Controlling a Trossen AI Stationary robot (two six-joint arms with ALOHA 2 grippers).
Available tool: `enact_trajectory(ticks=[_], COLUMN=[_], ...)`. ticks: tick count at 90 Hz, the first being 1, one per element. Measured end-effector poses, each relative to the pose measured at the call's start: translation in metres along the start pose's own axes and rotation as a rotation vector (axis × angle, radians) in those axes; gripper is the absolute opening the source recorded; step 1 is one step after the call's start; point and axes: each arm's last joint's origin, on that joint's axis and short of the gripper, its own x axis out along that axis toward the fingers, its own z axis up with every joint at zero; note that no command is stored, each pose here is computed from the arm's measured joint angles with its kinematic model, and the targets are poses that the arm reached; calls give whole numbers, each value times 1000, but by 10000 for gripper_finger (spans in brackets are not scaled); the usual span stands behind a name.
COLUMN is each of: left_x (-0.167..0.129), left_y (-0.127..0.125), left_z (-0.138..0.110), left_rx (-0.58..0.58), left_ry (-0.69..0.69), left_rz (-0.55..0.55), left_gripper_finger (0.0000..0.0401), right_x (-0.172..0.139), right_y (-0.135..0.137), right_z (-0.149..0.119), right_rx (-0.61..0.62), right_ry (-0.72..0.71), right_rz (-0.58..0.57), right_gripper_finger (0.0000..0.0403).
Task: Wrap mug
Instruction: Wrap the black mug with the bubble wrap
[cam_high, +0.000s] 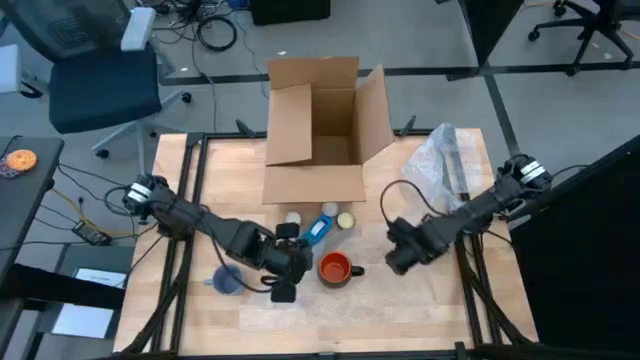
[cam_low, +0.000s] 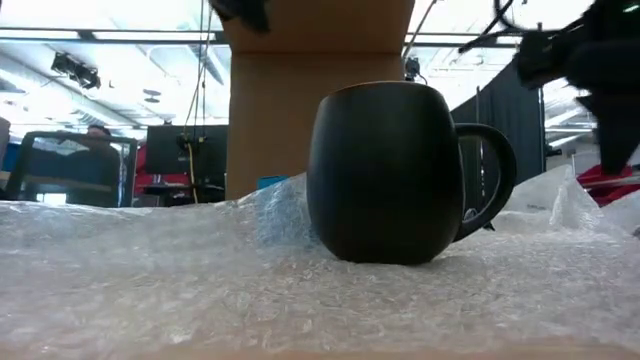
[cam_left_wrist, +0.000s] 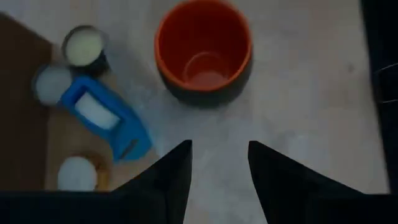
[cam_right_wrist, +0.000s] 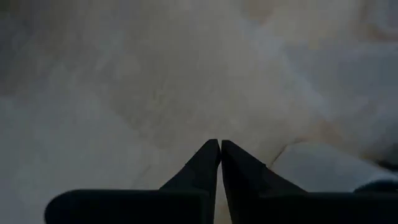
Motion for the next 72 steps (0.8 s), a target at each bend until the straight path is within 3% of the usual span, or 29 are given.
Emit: enact_trajectory(ticks=[25,40,48,72], left_x=[0,-4,-4,-5], left_y=[-17,-25,-27,-27], left_z=[-20,-26,-27,-25], left_rx=[42,53,61,67], left_ry=[80,68,59,5], left_rz=[40,101,109,198], left_gripper_finger=[142,142,142,142], right_x=[39,59,69,86], right_y=[-32,-52,-56,-58], right_z=[31,33,34,33], right_rx=[52,135,164,209], right_ry=[258,276,268,230], right_rz=[29,-52,-32,50], right_gripper_finger=[58,102,114,107])
